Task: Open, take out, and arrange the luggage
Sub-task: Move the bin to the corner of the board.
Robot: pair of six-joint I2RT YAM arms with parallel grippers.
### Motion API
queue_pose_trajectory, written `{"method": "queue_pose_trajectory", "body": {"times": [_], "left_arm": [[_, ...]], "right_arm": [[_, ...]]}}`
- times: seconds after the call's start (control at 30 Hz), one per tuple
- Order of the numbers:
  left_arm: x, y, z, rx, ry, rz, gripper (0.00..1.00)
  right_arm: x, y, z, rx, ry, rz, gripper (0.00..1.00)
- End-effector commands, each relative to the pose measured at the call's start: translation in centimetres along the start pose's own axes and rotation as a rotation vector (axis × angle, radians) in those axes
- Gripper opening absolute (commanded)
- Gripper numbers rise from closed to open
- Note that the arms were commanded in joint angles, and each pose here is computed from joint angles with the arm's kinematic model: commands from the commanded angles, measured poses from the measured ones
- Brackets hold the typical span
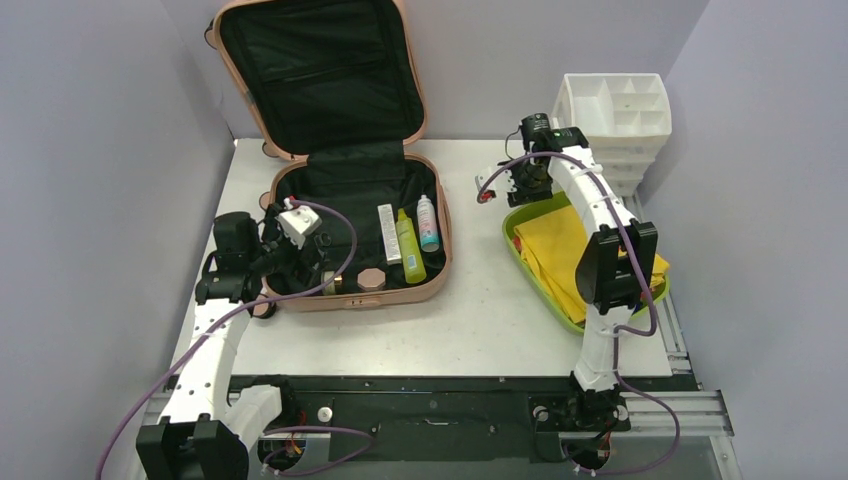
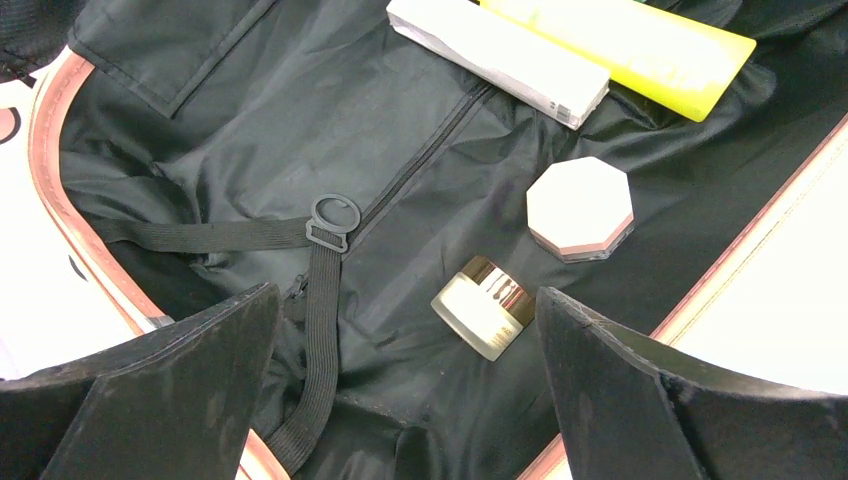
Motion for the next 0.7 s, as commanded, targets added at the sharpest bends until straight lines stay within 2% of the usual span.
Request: {"method": "queue_pose_trajectory", "body": {"times": [0.0,0.4,0.47,0.53,0.57,0.63,0.67], "left_arm": [[-0.5,0.9,1.5,0.011,-0.045,0.022,0.96],[-0.1,1.4,0.9,-0.019,-0.033,0.027,0.96],[-0.1,1.5,0.8,-0.020,-0.031,0.031,0.96],[-0.1,1.5,0.7,-0.020,-0.031,0.034,0.96],[-0.1,1.5,0.7,-0.020,-0.030,0.034,0.96],[-0.1,1.5,0.6,-0.019,-0.032,0.035,0.96],[-0.1,1.5,0.7,-0.017,-0.035,0.037,0.96]], "right_arm": [[1.4,1.6,-0.6,-0.104,0.028,0.097,0.50],[7.3,1.8,-1.5,-0.092,0.062,0.129,0.46],[7.9,2.0,-1.8,-0.086,0.069,0.149,0.40],[8.3,2.4,-2.3,-0.081,0.083,0.177,0.29],[8.4,2.7,-2.4,-0.070,0.089,0.186,0.18],[8.7,3.7,-3.0,-0.044,0.109,0.219,0.06],[8.7,4.2,-3.3,-0.032,0.115,0.230,0.04]]}}
Point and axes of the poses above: each gripper's point midway between its finger pads, its own x axis out along the fingers, its own y axis along the line the jaws close on, z = x × y, the point moved 1 cm from there along -x, back along the fingers, and after that the axes turned 7 degrees about x, right-handed, at the moved point
